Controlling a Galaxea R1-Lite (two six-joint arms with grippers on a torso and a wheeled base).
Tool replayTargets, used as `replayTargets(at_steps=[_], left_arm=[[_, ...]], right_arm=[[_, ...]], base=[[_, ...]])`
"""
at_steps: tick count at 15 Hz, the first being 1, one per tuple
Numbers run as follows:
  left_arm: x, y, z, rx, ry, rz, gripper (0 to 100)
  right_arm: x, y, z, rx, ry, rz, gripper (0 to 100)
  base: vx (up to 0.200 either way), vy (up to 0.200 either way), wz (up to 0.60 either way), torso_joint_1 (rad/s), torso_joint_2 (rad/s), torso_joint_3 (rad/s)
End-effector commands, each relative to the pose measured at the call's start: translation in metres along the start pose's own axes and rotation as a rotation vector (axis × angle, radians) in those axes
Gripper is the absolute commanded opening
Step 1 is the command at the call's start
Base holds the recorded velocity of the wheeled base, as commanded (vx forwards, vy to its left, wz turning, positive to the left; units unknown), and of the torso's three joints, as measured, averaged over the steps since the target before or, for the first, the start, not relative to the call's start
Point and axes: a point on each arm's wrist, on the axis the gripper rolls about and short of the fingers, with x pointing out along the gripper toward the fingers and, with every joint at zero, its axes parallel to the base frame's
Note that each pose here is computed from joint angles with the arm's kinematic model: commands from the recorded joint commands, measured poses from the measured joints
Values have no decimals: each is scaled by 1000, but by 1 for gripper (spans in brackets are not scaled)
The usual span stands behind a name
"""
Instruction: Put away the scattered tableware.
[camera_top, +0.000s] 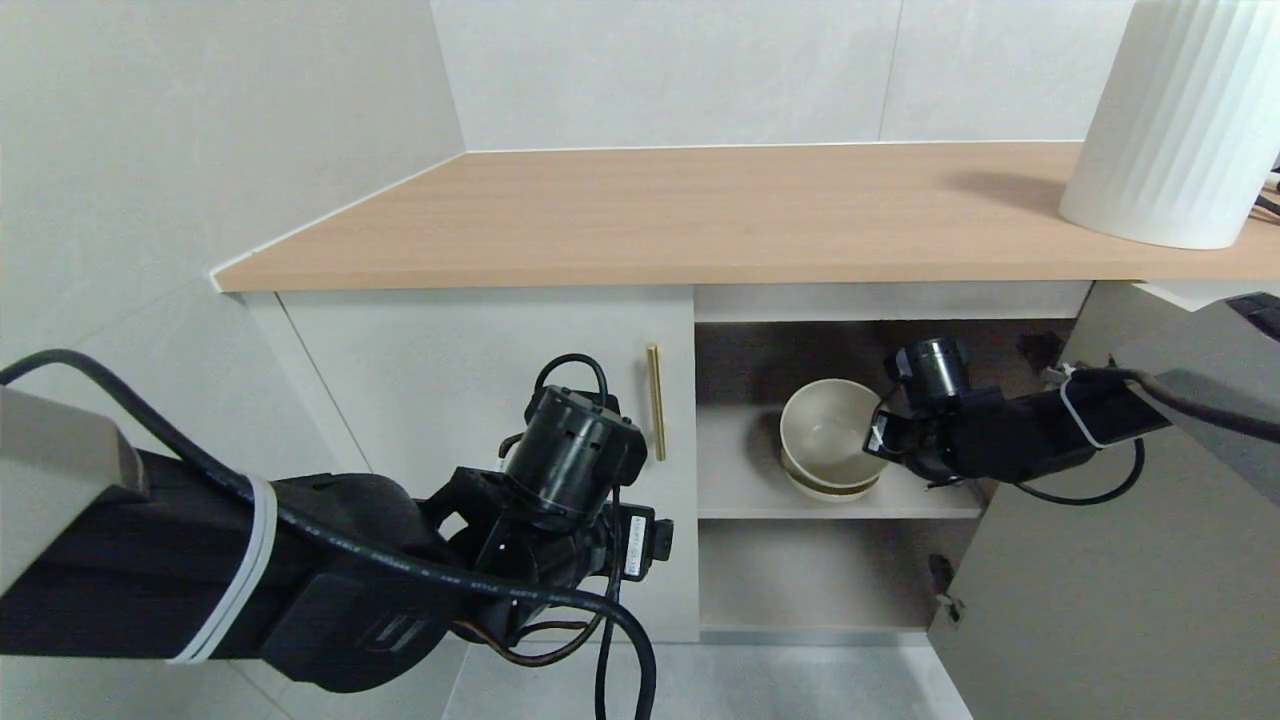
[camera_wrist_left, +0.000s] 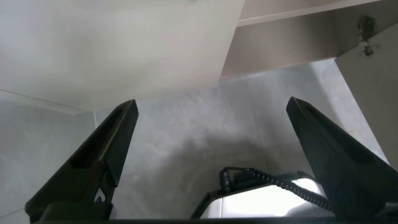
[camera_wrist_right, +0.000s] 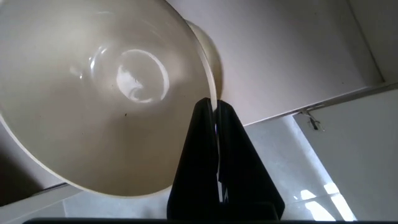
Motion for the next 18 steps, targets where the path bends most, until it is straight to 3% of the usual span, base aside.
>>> replayTargets(at_steps=[1, 15, 16, 18], left_arm=[[0, 0, 0, 0, 0, 0, 100], [0, 0, 0, 0, 1, 2, 100], [1, 0, -1, 1, 3, 1, 100], [1, 0, -1, 1, 3, 1, 100]], right_arm=[[8, 0, -4, -3, 8, -7, 0], [21, 0, -11, -8, 23, -19, 0], [20, 0, -11, -9, 23, -18, 100], [20, 1, -11, -8, 22, -14, 100]], base=[[0, 0, 0, 0, 0, 0], [0, 0, 0, 0, 0, 0], [0, 0, 0, 0, 0, 0], [0, 0, 0, 0, 0, 0]])
